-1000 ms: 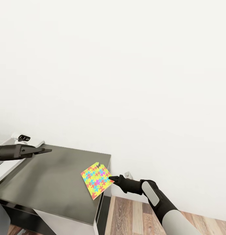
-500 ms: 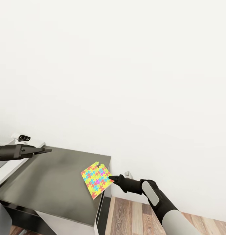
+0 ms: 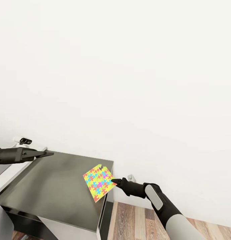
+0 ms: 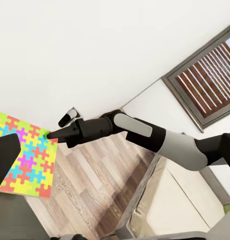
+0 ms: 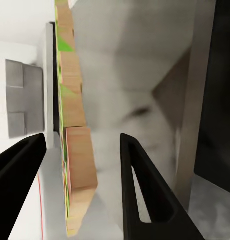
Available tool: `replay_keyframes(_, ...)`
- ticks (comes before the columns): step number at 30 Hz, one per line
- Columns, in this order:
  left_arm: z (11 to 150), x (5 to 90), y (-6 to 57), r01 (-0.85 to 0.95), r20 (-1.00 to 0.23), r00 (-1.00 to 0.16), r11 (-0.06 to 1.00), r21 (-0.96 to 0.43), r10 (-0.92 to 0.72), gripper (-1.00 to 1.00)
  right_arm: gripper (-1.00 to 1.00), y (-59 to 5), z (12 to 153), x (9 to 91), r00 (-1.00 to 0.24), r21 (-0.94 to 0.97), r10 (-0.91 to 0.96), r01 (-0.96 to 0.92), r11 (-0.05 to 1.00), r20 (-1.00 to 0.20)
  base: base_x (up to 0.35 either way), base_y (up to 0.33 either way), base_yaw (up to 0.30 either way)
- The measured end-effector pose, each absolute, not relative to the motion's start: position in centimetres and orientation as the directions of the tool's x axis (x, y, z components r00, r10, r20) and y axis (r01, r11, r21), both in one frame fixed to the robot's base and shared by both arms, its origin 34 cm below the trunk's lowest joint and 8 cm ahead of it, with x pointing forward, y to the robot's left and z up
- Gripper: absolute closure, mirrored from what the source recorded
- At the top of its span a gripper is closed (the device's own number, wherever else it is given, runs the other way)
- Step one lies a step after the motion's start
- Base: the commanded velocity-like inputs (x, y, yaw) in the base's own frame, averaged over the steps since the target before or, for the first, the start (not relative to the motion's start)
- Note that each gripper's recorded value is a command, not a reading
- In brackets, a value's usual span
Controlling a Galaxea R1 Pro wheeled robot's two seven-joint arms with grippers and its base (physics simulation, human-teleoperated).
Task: Put all the toys in the child's room - the three board games (two on the bed and one on the table), the two jigsaw puzzles on the table, and the tennis ball on the table - inside the toy box on the table in the child's room.
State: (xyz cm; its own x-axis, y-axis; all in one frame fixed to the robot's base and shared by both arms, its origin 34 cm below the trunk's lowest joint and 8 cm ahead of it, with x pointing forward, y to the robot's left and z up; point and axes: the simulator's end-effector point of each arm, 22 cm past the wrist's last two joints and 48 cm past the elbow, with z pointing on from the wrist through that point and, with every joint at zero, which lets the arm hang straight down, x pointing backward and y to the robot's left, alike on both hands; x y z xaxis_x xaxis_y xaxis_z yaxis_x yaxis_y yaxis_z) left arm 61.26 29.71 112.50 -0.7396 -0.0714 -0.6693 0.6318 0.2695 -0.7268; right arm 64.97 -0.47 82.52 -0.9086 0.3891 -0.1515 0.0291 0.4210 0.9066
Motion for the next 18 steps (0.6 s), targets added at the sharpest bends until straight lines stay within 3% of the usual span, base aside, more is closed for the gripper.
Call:
replay_keyframes(14,114.3,61.0,29.7,0.632,-0.670,-0.739,0.269,-0.727,-0.071,-1.00,1.00,-1.5,84.4,65.0,-0.905,0.912,0.399,0.033,0.409,-0.146,-0.014,0.000,0.000)
replay_keyframes(18,114.8,61.0,29.7,0.632,-0.670,-0.739,0.269,-0.727,-0.072,-1.00,1.00,-1.0,86.1,65.0,-0.903,0.933,0.404,0.008,0.359,-0.148,0.000,0.000,0.000)
